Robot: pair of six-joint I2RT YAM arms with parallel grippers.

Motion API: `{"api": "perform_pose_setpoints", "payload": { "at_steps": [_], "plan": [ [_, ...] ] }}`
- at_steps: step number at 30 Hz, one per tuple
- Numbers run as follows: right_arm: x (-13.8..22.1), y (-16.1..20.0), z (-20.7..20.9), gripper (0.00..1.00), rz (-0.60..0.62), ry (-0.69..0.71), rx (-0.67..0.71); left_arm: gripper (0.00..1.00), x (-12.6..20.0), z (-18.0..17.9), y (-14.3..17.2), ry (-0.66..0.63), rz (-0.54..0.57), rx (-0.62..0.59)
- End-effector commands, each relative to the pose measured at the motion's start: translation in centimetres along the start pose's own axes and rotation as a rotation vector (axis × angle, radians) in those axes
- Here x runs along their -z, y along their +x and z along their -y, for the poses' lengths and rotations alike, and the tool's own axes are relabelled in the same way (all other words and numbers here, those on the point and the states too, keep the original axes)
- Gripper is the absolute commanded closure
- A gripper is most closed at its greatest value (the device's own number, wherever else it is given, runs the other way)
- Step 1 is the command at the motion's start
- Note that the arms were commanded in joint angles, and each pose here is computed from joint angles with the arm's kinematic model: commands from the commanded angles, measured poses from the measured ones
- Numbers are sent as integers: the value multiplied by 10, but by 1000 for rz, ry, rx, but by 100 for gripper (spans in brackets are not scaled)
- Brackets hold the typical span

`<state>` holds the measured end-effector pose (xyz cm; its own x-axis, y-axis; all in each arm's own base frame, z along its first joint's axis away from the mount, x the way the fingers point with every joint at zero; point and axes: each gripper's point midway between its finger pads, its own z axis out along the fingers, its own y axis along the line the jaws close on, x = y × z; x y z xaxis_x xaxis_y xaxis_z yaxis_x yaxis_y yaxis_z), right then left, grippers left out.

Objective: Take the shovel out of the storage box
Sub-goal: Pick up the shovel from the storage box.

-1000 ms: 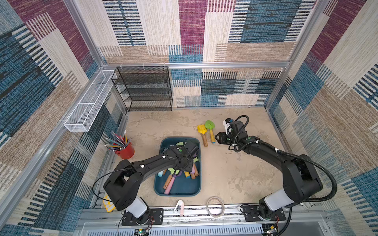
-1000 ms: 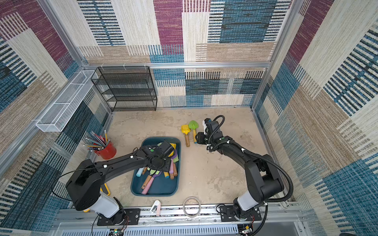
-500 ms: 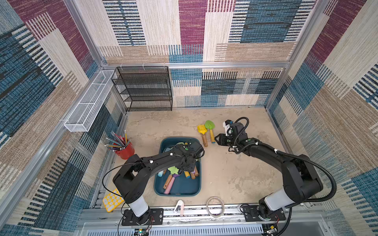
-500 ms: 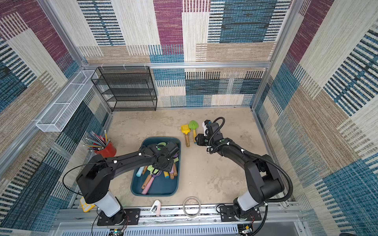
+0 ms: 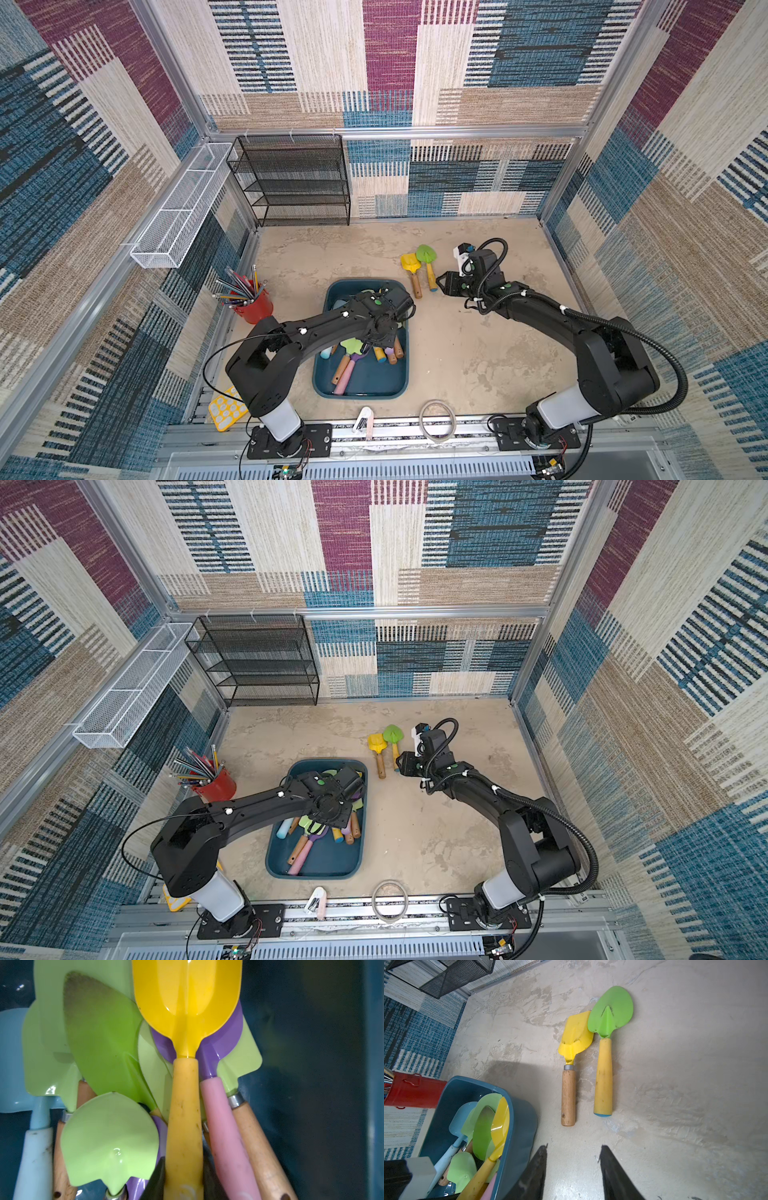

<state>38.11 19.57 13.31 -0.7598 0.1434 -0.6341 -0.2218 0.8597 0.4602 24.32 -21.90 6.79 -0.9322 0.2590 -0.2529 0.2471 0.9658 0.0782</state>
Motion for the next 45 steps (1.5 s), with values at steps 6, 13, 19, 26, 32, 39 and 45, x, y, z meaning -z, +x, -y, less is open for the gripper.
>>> {"api": "perform_pose_setpoints", "payload": {
  "at_steps": [6,13,19,26,32,39,45],
  "plan": [
    [9,-11,-34,55,42,-77,30,85,29,-20,0,-20,65,37],
    [16,0,-79,54,14,-222,30,86,39,-37,5,32,97,121],
    [23,15,-123,40,-46,-425,7,87,49,-47,3,218,150,274],
    [32,27,-164,34,-106,-631,-24,89,68,-57,-3,412,222,423],
    [32,45,-186,35,-171,-767,-65,88,78,-57,-7,587,259,533],
    [30,64,-208,36,-252,-901,-97,88,89,-48,-18,810,303,619],
    [24,70,-218,37,-297,-972,-126,88,93,-41,-23,946,342,658]
  ]
}}
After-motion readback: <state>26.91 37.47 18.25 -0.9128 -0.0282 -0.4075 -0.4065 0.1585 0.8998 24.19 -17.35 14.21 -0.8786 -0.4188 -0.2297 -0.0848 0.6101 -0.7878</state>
